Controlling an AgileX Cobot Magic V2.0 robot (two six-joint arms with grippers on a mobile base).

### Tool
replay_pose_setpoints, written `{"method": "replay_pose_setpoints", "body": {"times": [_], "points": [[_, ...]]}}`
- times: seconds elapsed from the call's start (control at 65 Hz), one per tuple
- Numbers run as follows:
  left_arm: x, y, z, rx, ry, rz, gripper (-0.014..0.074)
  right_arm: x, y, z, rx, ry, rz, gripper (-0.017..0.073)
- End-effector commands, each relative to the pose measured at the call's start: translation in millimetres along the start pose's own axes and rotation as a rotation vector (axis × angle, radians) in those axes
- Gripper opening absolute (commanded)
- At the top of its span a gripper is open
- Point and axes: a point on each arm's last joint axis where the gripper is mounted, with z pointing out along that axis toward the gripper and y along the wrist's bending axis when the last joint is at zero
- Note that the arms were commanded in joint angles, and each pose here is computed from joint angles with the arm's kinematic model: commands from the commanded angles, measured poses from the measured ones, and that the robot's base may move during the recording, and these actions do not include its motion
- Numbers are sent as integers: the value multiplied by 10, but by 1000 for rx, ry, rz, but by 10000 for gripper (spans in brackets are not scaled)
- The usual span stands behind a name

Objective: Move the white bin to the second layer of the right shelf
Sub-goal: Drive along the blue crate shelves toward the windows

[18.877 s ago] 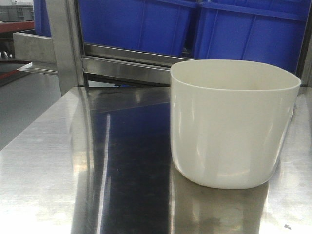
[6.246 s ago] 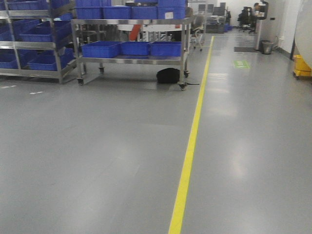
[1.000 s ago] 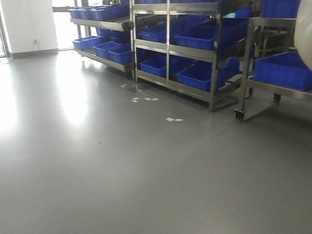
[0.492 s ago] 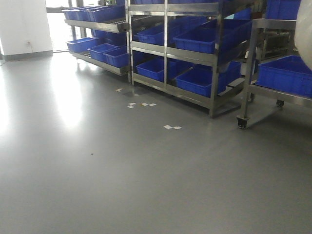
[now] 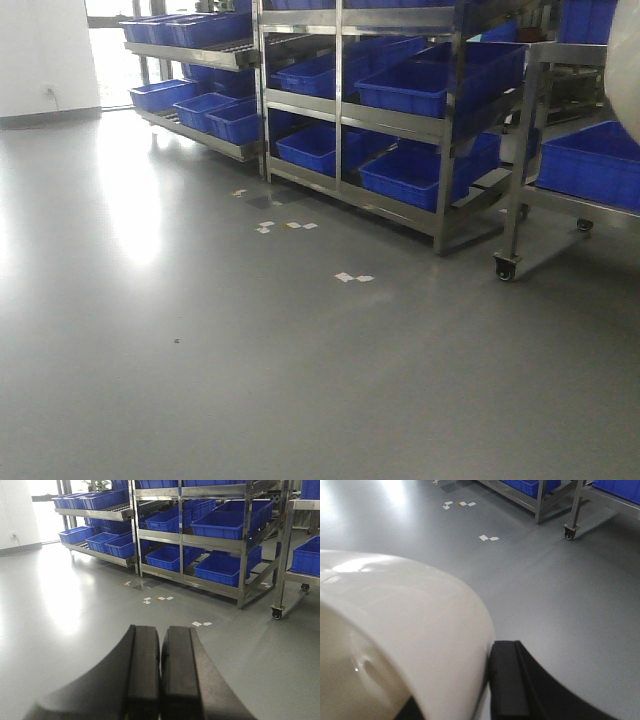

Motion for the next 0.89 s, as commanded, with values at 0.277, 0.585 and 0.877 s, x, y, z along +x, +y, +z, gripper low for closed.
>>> {"method": "replay_pose_setpoints", "body": {"times": [0.277, 0.585, 0.877], "points": [[40, 0, 2, 0, -61, -9, 85, -180, 15, -53, -10, -130, 6, 57], [40, 0, 2, 0, -61, -9, 85, -180, 15, -53, -10, -130, 6, 57], [40, 0, 2, 0, -61, -9, 85, -180, 15, -53, -10, -130, 6, 57]]}}
